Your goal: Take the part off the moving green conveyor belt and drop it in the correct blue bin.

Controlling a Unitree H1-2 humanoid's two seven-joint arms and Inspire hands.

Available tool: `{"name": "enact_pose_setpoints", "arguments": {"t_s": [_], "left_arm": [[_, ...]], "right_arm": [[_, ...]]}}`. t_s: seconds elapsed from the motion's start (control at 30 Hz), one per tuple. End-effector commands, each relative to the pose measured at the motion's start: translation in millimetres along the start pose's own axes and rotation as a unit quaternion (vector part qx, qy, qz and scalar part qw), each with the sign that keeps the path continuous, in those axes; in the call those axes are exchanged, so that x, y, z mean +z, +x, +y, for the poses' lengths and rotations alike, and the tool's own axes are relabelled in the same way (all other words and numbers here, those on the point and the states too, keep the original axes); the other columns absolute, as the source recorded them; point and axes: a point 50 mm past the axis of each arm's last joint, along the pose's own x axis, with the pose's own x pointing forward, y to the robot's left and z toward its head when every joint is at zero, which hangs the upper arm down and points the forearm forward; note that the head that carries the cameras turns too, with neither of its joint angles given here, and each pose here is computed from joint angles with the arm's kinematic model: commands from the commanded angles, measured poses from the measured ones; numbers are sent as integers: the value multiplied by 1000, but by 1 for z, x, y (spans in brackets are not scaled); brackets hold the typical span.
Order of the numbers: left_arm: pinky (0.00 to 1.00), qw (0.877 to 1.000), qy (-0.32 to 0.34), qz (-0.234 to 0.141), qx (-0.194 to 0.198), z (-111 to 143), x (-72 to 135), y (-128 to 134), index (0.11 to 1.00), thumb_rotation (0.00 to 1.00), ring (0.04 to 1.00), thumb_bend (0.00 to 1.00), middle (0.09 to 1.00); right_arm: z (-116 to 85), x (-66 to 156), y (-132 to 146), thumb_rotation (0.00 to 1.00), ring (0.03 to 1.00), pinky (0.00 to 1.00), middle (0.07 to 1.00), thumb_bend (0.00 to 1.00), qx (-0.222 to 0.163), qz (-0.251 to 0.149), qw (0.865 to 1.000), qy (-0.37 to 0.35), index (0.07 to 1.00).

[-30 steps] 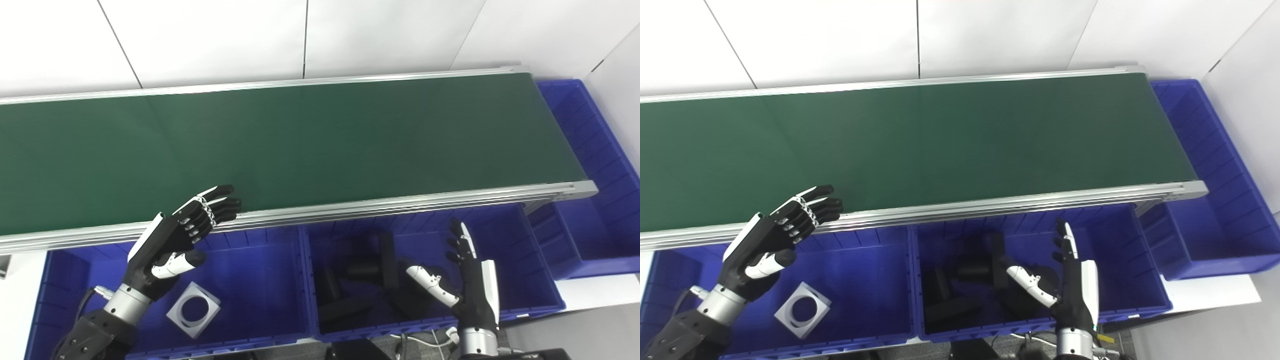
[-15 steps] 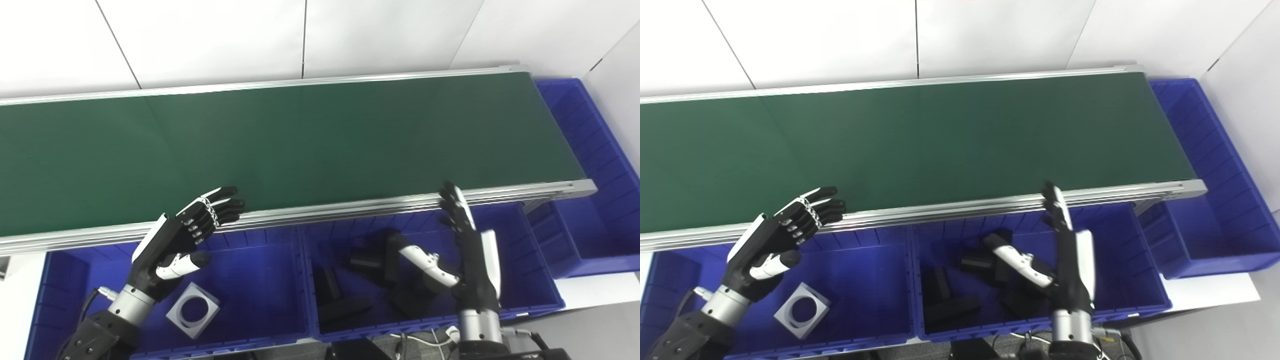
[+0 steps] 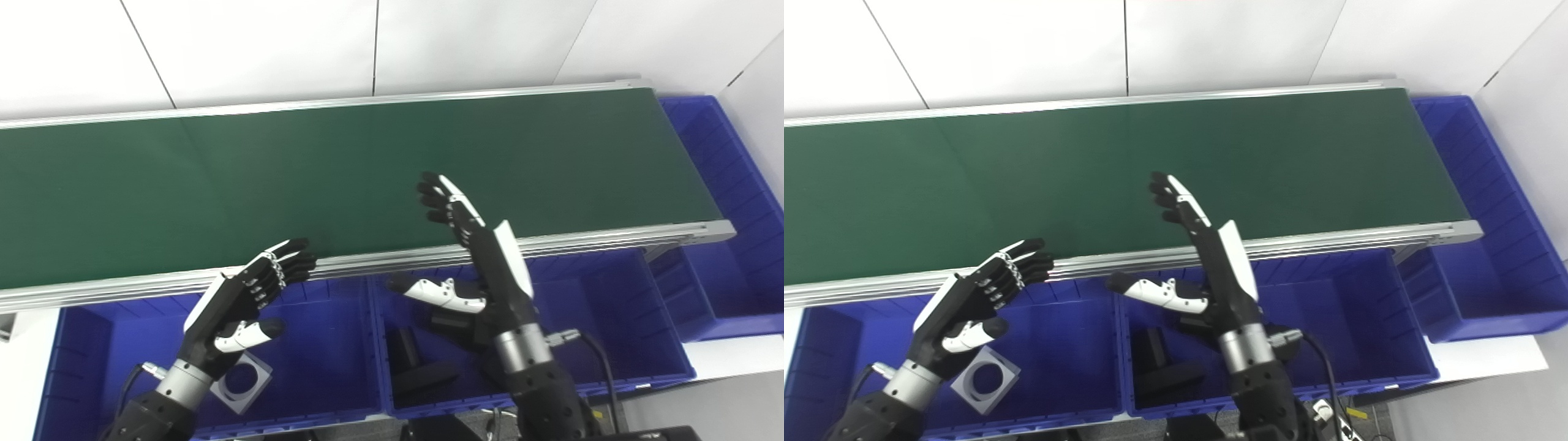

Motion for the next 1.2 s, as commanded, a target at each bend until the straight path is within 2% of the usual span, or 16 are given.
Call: {"name": "enact_pose_setpoints", "arguments": {"t_s": [0.0, 0.2, 0.53, 0.7, 1.17], "left_arm": [[837, 999, 18, -31, 2, -3, 10, 1, 859, 548, 847, 959, 832], [832, 999, 25, -29, 9, -13, 7, 3, 860, 559, 855, 964, 845], [851, 999, 16, -28, 19, -26, 1, 7, 897, 539, 875, 976, 867], [857, 999, 8, -29, 24, -30, -4, 9, 901, 524, 880, 980, 874], [861, 999, 12, -22, 25, -31, -6, 9, 897, 522, 890, 1000, 885]], "right_arm": [[5, 3, 6, 473, 852, 785, 875, 787, 8, -7, 1000, 12, 905], [8, -17, 3, 464, 858, 784, 875, 719, 9, 20, 999, 31, 908], [-6, -48, -17, 456, 822, 735, 862, 712, 16, 41, 998, 43, 900], [-11, -54, -24, 464, 819, 735, 859, 722, 15, 39, 998, 46, 899], [-15, -53, -38, 481, 808, 730, 851, 689, 2, 19, 998, 59, 900]]}}
